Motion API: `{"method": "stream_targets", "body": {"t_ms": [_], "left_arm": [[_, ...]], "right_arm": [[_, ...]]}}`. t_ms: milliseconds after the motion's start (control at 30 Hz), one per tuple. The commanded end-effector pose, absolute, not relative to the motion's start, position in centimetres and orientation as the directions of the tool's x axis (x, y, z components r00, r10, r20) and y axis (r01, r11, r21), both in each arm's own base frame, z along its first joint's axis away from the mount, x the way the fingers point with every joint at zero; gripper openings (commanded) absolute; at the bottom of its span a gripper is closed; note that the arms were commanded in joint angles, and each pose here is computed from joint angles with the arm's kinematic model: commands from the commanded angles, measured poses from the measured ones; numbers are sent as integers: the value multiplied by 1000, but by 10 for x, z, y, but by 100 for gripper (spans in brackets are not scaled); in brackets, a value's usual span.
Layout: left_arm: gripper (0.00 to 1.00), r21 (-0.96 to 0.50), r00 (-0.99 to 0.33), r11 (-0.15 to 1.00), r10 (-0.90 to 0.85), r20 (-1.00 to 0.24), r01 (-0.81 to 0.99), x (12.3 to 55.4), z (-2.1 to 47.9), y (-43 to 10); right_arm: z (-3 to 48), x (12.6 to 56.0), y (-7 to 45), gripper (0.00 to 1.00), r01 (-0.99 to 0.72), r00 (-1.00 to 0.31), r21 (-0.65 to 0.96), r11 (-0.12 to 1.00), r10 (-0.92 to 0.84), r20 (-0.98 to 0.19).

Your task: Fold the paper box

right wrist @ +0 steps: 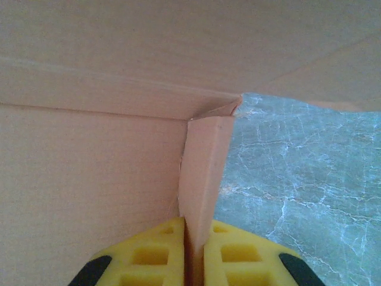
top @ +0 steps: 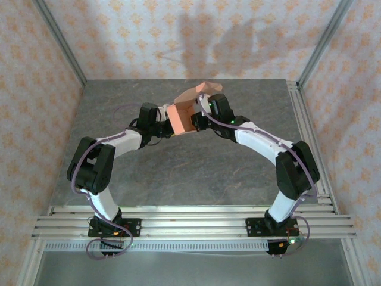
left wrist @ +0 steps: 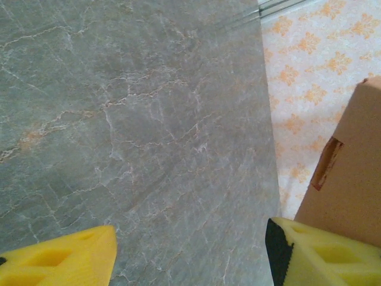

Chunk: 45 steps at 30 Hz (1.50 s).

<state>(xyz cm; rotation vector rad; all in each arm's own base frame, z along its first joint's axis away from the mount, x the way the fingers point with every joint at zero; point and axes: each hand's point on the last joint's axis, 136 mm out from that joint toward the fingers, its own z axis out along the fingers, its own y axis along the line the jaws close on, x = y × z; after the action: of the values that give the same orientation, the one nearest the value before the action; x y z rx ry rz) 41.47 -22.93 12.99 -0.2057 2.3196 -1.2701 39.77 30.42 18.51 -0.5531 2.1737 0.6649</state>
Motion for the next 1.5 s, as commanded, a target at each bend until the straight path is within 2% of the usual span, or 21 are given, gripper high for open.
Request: {"method": "stream_targets", "body": {"t_ms": [0, 167, 333, 567, 800, 1067, 1300, 1467], "left_arm": [[70, -817, -838, 518, -304, -454, 255, 417, 175, -249], [76, -787, -847, 590, -314, -429, 180, 414, 143, -227], [78, -793, -852, 603, -366, -374, 89, 414, 113, -202], [79, -760, -814, 649, -458, -357, -32, 417, 87, -160], [81, -652, -759, 755, -465, -456, -71, 402, 104, -126], [82, -590, -764, 805, -422, -488, -68, 386, 115, -120], [83, -570, -760, 820, -398, -513, -45, 385, 121, -118], [83, -561, -761, 827, -386, -521, -35, 383, 125, -118]], "right_arm": [[176, 378, 313, 12, -609, -608, 271, 745, -218, -764], [197, 386, 288, 6, -566, -592, 305, 766, -120, -797], [206, 388, 263, 7, -522, -565, 280, 806, -80, -821], [181, 395, 228, 7, -392, -600, 209, 896, -77, -796], [124, 394, 201, 7, -219, -696, 81, 972, -97, -712], [79, 390, 179, 7, 4, -787, -69, 998, -40, -616], [47, 382, 175, 7, 46, -844, -160, 986, -48, -534], [45, 384, 174, 13, 50, -854, -185, 981, -54, -517]]}}
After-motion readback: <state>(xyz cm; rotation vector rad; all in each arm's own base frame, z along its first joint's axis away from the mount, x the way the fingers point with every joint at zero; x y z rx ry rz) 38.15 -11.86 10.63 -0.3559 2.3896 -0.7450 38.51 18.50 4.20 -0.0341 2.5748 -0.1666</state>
